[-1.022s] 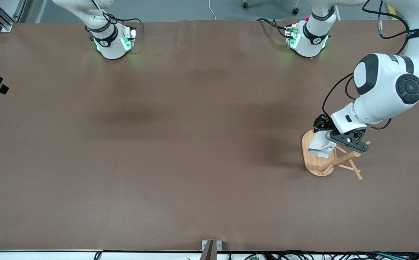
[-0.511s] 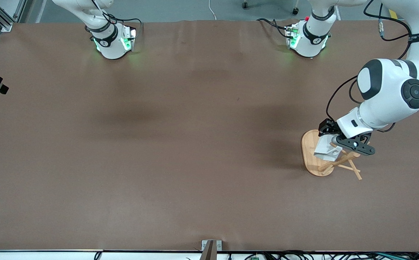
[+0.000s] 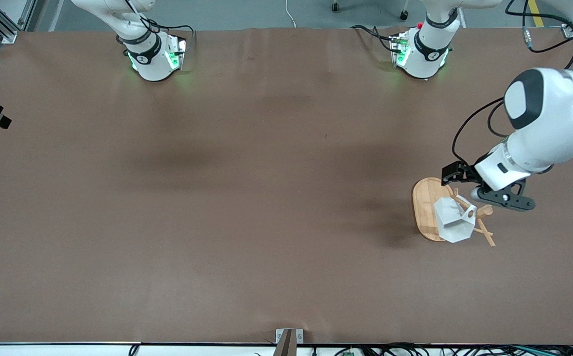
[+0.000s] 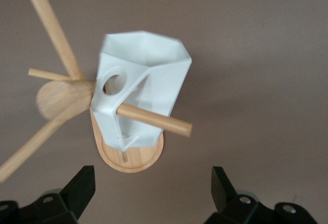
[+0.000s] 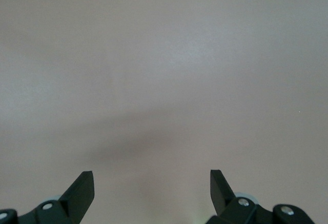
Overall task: Hang cup on rack
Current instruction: 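Open the left gripper and draw it back from the cup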
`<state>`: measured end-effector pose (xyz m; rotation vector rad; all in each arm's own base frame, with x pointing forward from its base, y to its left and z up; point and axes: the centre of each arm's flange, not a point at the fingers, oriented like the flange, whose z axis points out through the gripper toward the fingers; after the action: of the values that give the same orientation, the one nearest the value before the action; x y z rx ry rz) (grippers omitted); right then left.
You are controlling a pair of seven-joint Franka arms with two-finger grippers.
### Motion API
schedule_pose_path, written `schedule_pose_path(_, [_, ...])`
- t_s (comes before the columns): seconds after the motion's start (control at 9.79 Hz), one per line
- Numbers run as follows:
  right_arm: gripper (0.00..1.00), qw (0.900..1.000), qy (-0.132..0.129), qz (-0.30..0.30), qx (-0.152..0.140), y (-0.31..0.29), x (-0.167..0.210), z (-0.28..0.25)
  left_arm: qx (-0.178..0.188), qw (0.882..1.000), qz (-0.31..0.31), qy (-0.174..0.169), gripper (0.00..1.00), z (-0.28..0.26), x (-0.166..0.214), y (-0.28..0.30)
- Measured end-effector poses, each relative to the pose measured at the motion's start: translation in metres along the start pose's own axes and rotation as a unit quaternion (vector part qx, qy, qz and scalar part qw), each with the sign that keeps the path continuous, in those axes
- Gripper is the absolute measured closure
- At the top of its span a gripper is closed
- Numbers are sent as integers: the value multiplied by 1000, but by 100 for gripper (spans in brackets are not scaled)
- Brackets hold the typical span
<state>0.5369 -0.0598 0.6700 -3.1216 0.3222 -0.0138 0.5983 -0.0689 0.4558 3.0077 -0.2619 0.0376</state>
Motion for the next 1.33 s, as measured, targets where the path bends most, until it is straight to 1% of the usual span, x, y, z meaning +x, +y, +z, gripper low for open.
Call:
schedule_pose_path(0.2, [0, 1000, 0, 0, 0, 0, 0, 0, 4, 1000, -4, 3, 0, -58, -15, 10])
schedule_pose_path(0.41, [0, 1000, -1, 0, 0, 0, 0, 0, 37, 999, 7, 4, 0, -118, -26, 9])
schedule_pose_path(0.51, [0, 1000, -1, 0, 0, 0, 0, 0, 45, 999, 8, 2, 0, -142, -30, 8])
schedule_pose_path(0.61, [0, 1000, -1, 0, 0, 0, 0, 0, 45, 999, 8, -4, 0, -160, -34, 10])
schedule_pose_path(0.82, [0, 1000, -1, 1, 0, 1, 0, 0, 45, 999, 8, -7, 0, -179, -40, 17])
schedule_pose_path(1.12, [0, 1000, -1, 2, 0, 3, 0, 0, 50, 998, -28, -10, 0, -192, -57, 43])
schedule_pose_path(1.33, [0, 1000, -1, 3, 0, 4, 0, 0, 56, 998, -31, -10, 0, -194, -65, 51])
